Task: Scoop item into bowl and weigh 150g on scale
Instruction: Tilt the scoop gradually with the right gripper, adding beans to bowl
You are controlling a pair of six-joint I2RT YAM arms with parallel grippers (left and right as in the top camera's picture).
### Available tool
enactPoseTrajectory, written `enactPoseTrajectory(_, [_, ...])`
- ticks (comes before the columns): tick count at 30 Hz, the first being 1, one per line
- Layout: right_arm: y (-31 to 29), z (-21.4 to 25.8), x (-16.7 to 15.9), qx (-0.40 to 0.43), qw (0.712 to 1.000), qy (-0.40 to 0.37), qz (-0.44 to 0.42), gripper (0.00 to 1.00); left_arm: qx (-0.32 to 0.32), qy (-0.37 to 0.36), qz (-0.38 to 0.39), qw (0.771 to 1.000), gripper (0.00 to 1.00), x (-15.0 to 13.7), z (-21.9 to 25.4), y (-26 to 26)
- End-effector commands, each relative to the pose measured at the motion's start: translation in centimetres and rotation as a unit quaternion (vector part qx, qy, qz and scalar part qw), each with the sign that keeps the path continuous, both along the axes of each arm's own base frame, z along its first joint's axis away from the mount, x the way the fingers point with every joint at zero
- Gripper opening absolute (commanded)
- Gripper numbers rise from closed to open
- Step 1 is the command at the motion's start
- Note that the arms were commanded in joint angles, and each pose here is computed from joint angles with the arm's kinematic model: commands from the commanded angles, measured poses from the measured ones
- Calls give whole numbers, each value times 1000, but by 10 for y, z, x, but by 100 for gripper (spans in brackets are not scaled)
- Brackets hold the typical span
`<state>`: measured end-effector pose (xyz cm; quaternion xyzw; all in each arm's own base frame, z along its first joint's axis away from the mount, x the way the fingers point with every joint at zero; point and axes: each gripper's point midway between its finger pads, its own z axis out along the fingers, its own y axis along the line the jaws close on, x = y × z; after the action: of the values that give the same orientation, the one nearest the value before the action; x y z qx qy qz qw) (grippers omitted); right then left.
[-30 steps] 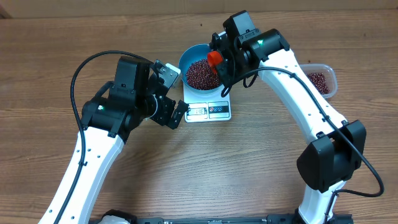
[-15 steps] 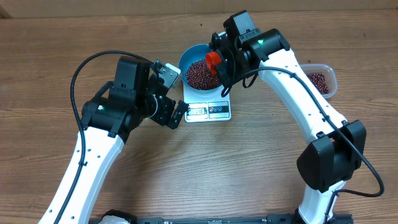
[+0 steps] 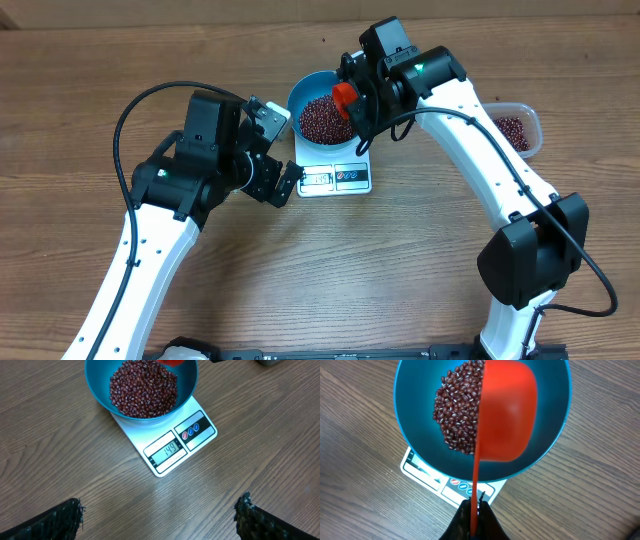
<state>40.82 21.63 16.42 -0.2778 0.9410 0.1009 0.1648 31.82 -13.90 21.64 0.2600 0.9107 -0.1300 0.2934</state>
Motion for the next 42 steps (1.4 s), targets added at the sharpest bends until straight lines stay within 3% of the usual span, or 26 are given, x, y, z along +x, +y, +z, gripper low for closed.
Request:
enactPoseTrajectory(1, [-5, 27, 6, 4, 999, -37, -5, 4, -4, 3, 5, 1000, 100, 2, -1, 0])
enactPoseTrajectory(25, [-5, 28, 11, -66, 994, -83, 25, 4, -4, 3, 5, 1000, 100, 2, -1, 0])
enactPoseTrajectory(42, [-6, 28, 11, -66, 994, -82, 25, 4, -4, 3, 5, 1000, 100, 2, -1, 0])
